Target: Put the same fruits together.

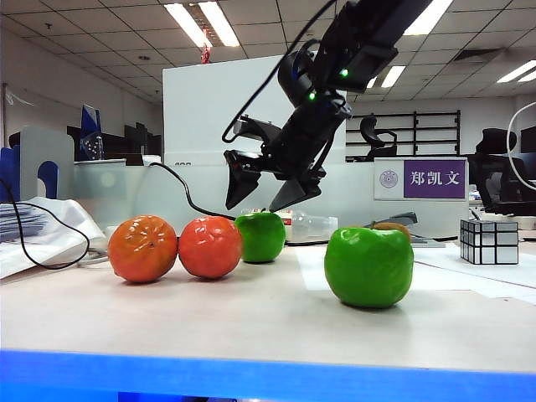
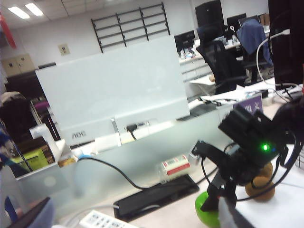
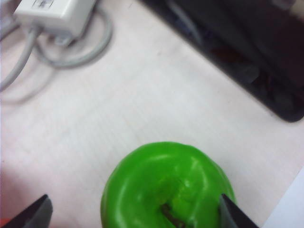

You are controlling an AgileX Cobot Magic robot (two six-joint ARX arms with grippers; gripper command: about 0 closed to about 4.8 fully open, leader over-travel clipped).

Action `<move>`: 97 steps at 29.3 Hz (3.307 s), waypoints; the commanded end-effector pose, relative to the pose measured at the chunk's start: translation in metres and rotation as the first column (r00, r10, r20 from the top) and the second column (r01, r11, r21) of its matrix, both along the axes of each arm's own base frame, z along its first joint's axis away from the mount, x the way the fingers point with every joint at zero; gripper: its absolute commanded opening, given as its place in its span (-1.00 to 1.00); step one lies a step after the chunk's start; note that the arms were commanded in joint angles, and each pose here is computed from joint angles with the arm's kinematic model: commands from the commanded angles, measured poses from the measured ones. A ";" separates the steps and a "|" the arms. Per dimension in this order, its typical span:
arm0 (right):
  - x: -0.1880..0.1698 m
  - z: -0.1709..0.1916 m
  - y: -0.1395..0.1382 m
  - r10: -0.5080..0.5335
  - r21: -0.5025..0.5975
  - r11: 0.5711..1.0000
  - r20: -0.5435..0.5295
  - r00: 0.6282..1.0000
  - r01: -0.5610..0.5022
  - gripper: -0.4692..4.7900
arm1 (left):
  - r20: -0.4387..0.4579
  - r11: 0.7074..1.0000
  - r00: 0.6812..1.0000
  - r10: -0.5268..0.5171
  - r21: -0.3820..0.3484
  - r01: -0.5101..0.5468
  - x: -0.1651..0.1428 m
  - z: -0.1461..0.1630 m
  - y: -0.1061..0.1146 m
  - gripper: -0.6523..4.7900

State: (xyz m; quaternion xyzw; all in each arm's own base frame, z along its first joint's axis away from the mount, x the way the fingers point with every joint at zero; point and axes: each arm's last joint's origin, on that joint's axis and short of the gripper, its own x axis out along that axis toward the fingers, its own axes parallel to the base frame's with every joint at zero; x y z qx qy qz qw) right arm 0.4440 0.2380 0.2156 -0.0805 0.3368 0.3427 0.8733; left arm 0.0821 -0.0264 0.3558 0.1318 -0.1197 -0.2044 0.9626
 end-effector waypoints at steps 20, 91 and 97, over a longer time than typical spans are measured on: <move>-0.001 -0.023 -0.002 -0.050 -0.118 0.992 -0.072 0.996 0.041 1.00 | 0.059 0.999 0.998 0.034 0.008 -0.035 -0.005 0.012 0.002 1.00; -0.120 0.147 -0.068 -0.006 -0.167 0.986 0.125 0.992 0.027 -0.85 | 0.036 0.997 0.999 0.026 -0.070 -0.023 -0.006 0.014 0.002 1.00; -0.152 0.156 -0.092 -0.059 -0.147 0.985 0.200 0.978 0.090 -0.85 | 0.026 0.996 0.999 0.020 -0.090 -0.017 -0.006 0.014 0.002 1.00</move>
